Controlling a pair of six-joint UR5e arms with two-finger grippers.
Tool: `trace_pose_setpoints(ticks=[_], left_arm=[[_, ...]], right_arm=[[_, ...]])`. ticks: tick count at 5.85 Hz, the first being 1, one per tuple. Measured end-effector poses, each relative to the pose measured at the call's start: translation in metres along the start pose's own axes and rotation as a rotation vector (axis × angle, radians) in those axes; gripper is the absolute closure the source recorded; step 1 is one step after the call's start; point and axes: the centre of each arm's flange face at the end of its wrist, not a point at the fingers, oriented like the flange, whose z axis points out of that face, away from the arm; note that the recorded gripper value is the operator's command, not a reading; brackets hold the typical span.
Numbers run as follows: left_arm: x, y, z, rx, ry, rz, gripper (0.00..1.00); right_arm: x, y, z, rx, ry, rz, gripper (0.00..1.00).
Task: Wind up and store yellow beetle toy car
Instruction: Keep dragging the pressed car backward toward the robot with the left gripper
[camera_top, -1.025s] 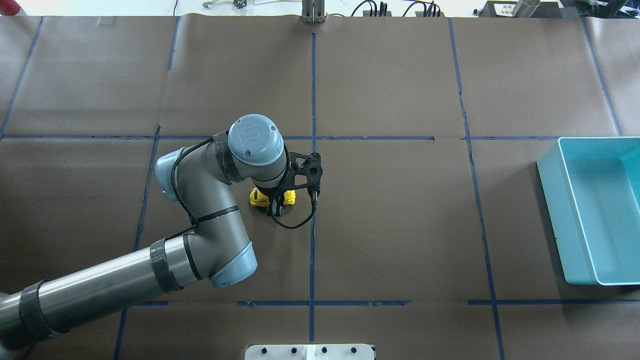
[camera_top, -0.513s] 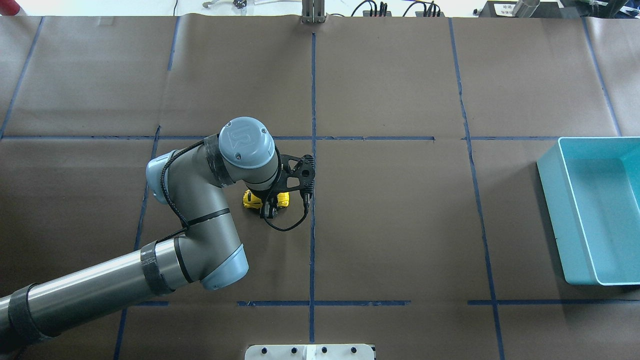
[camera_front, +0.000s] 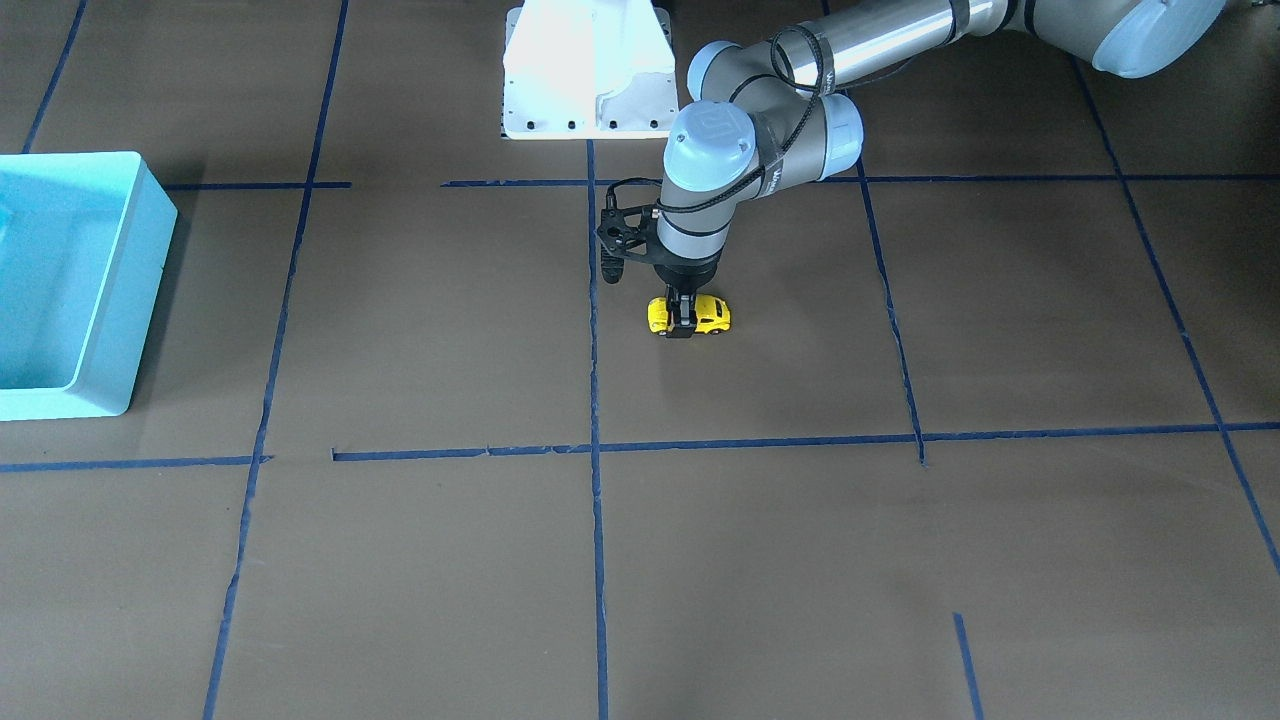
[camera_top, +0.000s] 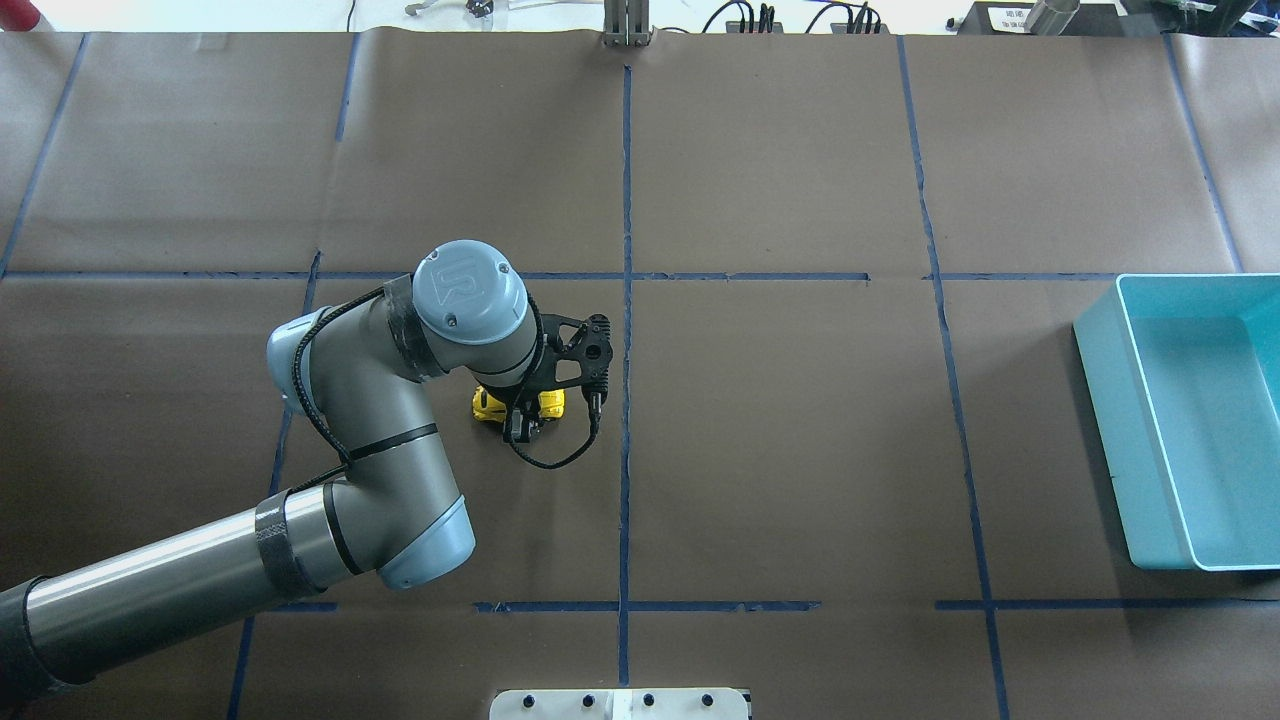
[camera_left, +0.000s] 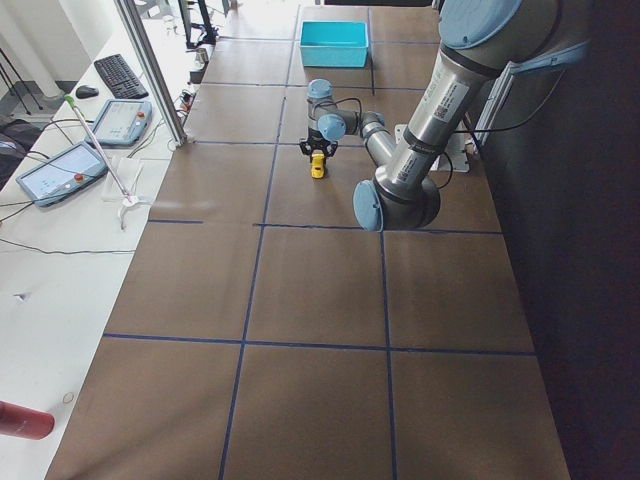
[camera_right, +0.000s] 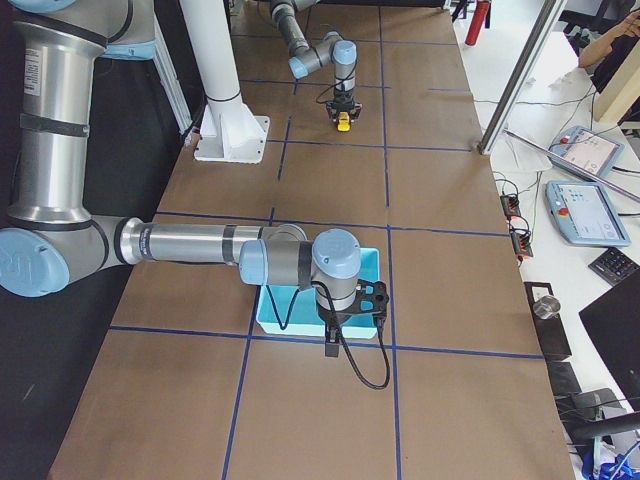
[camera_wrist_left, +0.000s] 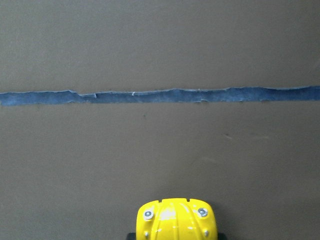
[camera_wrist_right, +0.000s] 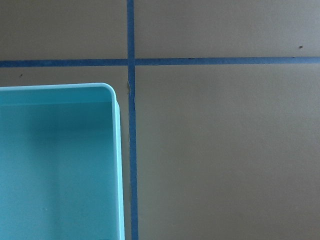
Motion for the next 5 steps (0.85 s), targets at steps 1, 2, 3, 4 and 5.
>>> trace_pose_setpoints(ticks=[1, 2, 3, 4, 5], left_arm=[[0.002, 0.004, 0.000, -0.001, 0.000, 0.000, 0.97], [0.003, 0.009, 0.001, -0.002, 0.001, 0.000, 0.97], [0.004, 0.013, 0.003, -0.002, 0.001, 0.001, 0.97], [0.005, 0.017, 0.002, 0.001, -0.001, 0.001, 0.97], [0.006, 0.019, 0.001, 0.003, -0.002, 0.001, 0.97]], right_arm=[[0.000, 0.000, 0.000, 0.000, 0.000, 0.000, 0.00], [0.000, 0.000, 0.000, 0.000, 0.000, 0.001, 0.00], [0.000, 0.000, 0.000, 0.000, 0.000, 0.001, 0.00], [0.000, 0.000, 0.000, 0.000, 0.000, 0.002, 0.00], [0.000, 0.000, 0.000, 0.000, 0.000, 0.002, 0.00]])
